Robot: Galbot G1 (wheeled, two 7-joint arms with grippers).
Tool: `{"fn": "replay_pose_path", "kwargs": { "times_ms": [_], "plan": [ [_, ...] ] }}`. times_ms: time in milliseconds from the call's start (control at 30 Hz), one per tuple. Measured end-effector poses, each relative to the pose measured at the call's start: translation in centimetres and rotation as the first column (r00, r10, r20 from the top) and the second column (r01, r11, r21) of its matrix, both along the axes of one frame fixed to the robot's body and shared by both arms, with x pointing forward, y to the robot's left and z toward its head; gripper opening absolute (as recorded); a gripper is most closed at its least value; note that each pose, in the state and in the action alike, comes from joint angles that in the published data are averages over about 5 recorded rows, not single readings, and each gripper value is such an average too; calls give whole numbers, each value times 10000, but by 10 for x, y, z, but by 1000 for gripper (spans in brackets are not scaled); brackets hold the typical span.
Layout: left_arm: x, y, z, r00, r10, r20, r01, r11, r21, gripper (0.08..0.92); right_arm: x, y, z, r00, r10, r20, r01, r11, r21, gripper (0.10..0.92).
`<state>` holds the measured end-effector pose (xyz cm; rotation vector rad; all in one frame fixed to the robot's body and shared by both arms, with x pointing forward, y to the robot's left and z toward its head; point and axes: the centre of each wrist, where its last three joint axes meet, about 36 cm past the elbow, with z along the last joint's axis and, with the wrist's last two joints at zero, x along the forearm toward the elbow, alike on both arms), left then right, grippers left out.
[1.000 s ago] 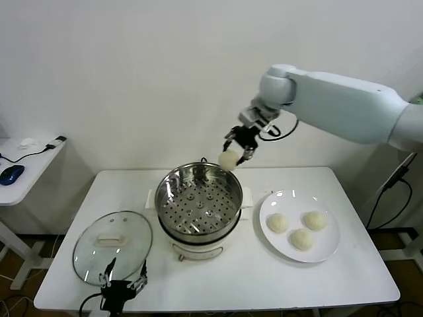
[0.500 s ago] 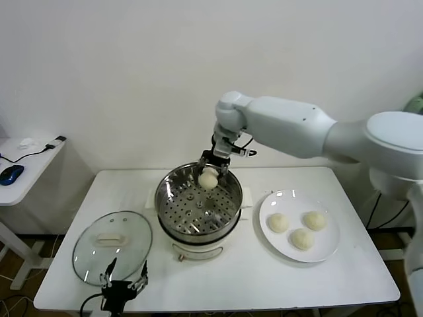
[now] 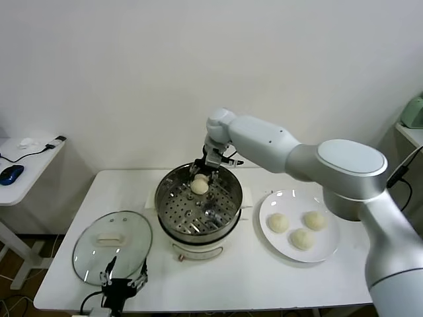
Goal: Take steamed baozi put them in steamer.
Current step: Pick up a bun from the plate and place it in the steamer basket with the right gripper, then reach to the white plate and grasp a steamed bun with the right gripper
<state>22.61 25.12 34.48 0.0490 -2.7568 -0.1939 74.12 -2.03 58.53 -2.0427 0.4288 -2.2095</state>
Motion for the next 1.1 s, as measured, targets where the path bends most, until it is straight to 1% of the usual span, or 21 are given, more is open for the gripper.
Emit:
{"fn": "replay_pose_path", "kwargs": {
  "times_ms": [67, 167, 267, 433, 533, 633, 700, 800, 933, 1100],
  "plan": [
    [0, 0, 0, 10000, -9, 8, 9, 10000, -8, 823, 1, -1, 0, 10000, 23, -83, -24, 10000, -12, 743],
    [0, -1, 2, 10000, -27, 27, 27, 10000, -17, 823, 2, -2, 5, 9997, 73, -219, -73, 10000, -7, 803],
    [-1, -2, 3, 10000, -42, 39, 42, 10000, -23, 823, 3, -7, 23, 9995, 69, -302, -68, 10000, 47, 820],
    [-2, -3, 4, 10000, -75, 32, 75, 10000, -27, 823, 4, -30, 72, 9978, -434, -504, 450, 9985, 308, 823],
    [-2, -5, 4, 9999, -108, 37, 108, 9999, -57, 823, 3, -62, 100, 9886, -1335, -695, 1371, 9893, 495, 823],
    [-1, -7, 3, 9999, -150, 50, 150, 9998, -97, 823, 2, -109, 121, 9576, -2774, -777, 2816, 9583, 486, 823],
    [0, -8, 3, 9998, -172, 71, 173, 9998, -111, 823, -1, -144, 128, 9194, -3853, -787, 3890, 9205, 376, 823],
    [1, -8, 4, 9998, -174, 106, 176, 9998, -120, 823, -11, -198, 124, 8364, -5408, -896, 5440, 8390, 142, 823],
    [2, -7, 3, 9999, -134, 105, 136, 9998, -118, 823, -35, -254, 98, 6928, -7078, -1380, 7133, 7007, -130, 823],
    [3, -6, 0, 9999, -97, 58, 98, 9999, -113, 823, -65, -285, 53, 5140, -8321, -2085, 8454, 5326, -415, 823]
  ]
}}
